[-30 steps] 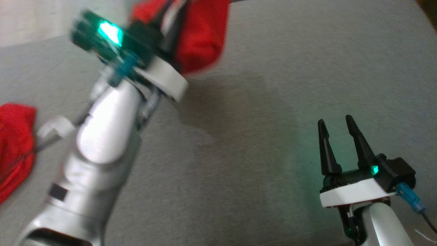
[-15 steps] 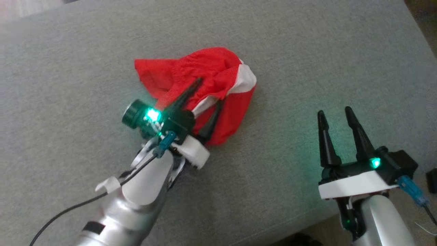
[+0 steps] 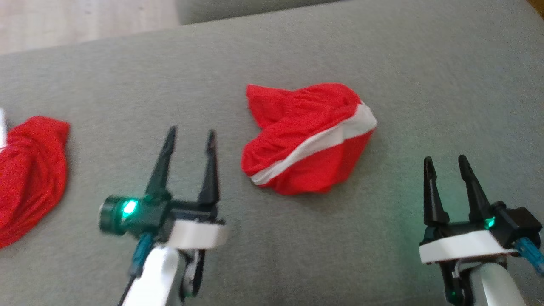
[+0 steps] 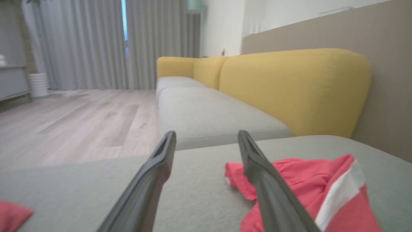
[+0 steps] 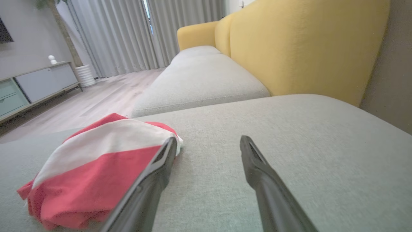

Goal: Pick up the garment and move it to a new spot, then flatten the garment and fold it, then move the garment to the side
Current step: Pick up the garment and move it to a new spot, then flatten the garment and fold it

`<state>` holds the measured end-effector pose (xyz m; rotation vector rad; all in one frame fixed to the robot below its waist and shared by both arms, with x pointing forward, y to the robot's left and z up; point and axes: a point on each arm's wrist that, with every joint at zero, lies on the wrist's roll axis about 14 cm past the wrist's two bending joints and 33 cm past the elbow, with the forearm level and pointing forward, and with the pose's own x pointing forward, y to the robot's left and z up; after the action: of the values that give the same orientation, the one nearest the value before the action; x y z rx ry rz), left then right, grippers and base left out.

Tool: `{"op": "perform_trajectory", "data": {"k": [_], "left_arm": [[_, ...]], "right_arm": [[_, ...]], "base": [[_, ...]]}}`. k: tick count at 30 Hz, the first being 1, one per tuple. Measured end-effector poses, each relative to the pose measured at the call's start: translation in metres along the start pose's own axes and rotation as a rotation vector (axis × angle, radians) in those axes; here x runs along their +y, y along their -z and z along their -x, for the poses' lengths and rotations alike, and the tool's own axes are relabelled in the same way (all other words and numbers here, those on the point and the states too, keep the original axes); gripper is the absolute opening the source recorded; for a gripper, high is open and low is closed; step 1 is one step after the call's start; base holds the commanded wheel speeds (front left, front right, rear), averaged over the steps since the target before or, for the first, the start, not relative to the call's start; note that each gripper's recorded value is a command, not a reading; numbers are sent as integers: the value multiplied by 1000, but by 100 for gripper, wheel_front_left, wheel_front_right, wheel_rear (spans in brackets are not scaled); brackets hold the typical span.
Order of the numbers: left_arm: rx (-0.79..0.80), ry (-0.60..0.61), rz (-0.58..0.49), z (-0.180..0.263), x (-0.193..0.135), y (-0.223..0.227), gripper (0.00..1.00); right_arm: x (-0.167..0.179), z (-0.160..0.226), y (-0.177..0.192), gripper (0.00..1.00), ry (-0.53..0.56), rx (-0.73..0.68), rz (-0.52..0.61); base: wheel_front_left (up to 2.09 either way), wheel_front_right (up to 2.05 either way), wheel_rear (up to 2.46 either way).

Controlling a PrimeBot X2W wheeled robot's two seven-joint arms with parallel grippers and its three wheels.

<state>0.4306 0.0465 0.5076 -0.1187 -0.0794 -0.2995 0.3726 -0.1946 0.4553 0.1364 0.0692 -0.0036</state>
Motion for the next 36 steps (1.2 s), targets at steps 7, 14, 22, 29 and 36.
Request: {"op": "perform_trajectory", "data": {"k": [7,14,22,29,36], "left_arm": [[55,-149,-12,61,47,8,100],[91,-220,-23,103,61,14,100],[90,-233,-20,121,61,13,100],[83,-238,-19,123,61,11,100],[80,-241,-20,124,62,10,100]], "right_arm": [[15,4,-7,100,-50,-22,18],[25,22,-5,100,-85,-17,33],[32,26,-10,100,-107,-35,35],[34,27,-10,100,-115,-32,34],[37,27,-9,100,-124,-29,34]], "base": [[0,0,0],[0,0,0],[0,0,0],[0,0,0],[0,0,0]]}}
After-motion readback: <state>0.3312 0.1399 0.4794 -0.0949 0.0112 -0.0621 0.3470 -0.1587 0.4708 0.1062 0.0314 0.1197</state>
